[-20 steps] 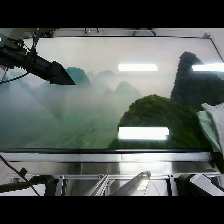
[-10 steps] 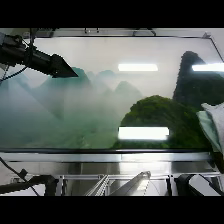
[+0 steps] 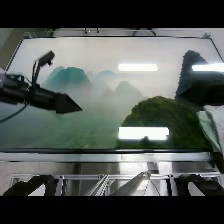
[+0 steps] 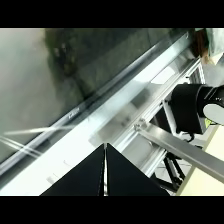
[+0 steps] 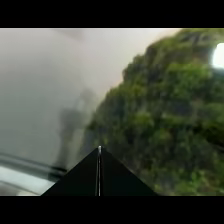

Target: Fold the shirts.

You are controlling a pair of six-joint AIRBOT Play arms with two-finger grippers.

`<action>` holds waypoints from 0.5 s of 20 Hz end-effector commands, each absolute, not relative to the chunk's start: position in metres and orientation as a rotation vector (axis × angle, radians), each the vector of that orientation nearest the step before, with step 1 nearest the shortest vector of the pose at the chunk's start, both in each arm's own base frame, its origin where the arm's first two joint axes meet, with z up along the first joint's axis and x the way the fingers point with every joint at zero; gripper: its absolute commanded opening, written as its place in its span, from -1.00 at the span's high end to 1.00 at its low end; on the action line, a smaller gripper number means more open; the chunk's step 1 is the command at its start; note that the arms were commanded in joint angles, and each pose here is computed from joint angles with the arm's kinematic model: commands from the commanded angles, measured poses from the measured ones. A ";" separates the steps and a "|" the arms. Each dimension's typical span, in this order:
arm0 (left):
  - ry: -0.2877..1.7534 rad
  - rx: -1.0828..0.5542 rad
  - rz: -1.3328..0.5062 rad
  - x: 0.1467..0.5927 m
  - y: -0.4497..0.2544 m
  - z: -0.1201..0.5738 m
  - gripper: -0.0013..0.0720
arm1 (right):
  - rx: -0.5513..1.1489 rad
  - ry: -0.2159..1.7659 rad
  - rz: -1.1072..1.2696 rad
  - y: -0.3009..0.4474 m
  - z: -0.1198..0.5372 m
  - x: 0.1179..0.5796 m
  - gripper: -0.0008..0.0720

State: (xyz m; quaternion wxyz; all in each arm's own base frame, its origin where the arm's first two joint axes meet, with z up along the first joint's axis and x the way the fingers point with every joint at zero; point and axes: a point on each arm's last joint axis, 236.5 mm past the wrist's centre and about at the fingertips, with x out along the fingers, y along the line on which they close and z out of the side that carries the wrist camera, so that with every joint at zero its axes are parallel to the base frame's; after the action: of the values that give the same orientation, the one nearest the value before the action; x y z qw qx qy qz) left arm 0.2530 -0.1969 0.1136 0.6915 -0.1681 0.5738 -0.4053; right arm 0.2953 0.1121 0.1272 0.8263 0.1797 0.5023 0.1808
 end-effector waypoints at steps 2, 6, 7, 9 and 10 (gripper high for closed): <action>1.338 -0.408 -0.884 0.216 -0.195 0.073 0.92 | 0.266 1.121 0.477 0.164 0.065 0.267 0.93; 1.333 -0.398 -0.886 0.213 -0.194 0.072 0.92 | 0.274 1.127 0.492 0.169 0.065 0.265 0.93; 1.333 -0.398 -0.887 0.212 -0.194 0.072 0.92 | 0.281 1.132 0.497 0.170 0.065 0.264 0.93; 1.332 -0.398 -0.887 0.213 -0.194 0.072 0.93 | 0.281 1.135 0.498 0.170 0.065 0.263 0.93; 1.333 -0.398 -0.887 0.212 -0.194 0.072 0.92 | 0.281 1.135 0.498 0.170 0.065 0.263 0.93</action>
State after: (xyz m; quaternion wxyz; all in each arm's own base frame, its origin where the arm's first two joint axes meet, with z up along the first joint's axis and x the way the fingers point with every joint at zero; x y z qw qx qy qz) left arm 0.2142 -0.1943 0.0740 0.6788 -0.1783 0.5926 -0.3952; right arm 0.2645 0.1673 0.0666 0.8058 0.1309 0.5301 0.2294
